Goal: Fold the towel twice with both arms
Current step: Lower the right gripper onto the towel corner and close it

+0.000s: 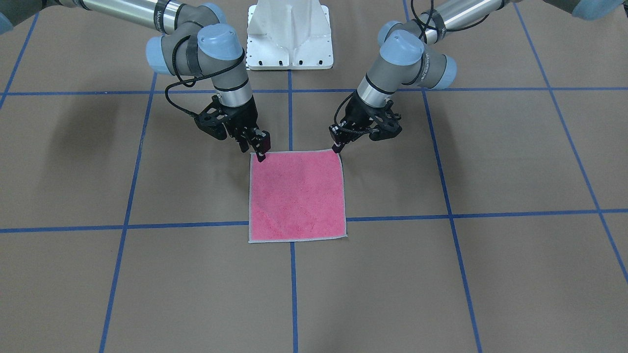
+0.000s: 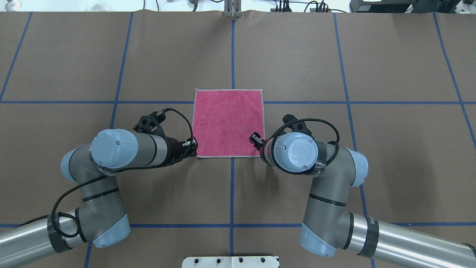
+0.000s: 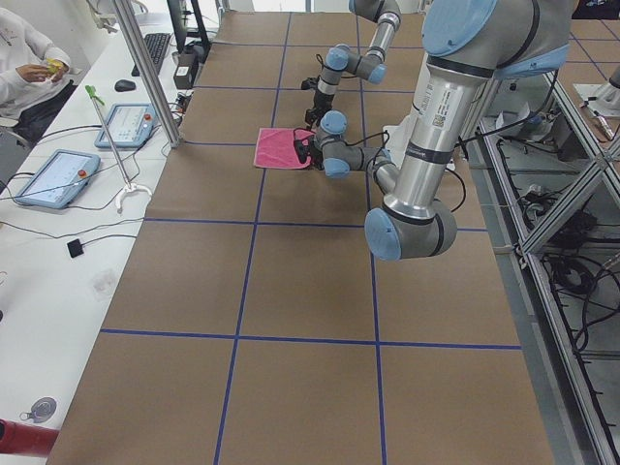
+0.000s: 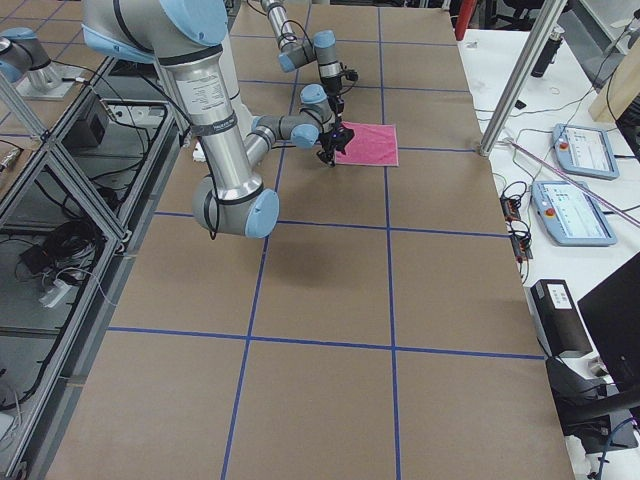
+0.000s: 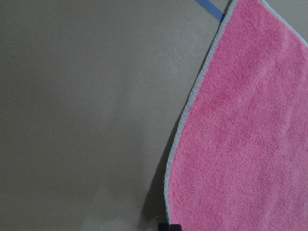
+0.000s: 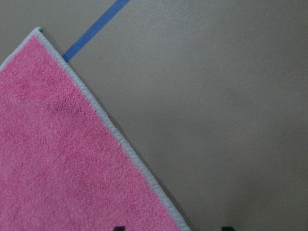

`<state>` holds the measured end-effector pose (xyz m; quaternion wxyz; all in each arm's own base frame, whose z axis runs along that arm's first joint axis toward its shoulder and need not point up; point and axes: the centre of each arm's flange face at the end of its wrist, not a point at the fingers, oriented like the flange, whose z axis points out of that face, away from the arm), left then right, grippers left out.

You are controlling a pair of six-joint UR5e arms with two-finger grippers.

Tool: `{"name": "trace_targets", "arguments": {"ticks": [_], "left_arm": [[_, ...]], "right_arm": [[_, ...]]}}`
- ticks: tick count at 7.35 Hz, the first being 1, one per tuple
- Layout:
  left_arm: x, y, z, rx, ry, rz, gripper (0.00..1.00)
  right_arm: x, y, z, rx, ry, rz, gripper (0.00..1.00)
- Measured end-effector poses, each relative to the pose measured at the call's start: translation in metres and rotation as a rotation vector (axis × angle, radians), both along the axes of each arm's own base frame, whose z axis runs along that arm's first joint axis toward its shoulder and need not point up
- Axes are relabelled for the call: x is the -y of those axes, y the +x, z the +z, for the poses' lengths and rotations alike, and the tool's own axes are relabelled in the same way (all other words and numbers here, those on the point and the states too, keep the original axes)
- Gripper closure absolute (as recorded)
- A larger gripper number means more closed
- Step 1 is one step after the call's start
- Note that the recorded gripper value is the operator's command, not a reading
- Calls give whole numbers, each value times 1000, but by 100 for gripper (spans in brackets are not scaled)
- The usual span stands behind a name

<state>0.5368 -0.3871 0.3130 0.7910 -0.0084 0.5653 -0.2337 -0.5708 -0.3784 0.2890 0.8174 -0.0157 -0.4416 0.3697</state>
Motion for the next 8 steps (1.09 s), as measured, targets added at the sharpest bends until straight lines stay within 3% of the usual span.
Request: {"name": "trace_targets", "arguments": {"ticks": [3,8], "left_arm": [[0,0,0,0,1,0,100],[0,0,0,0,1,0,100]], "right_arm": [[2,-4,-4,4,-3,3,44],[6,-9,-6,-7,-8,4,40]]}}
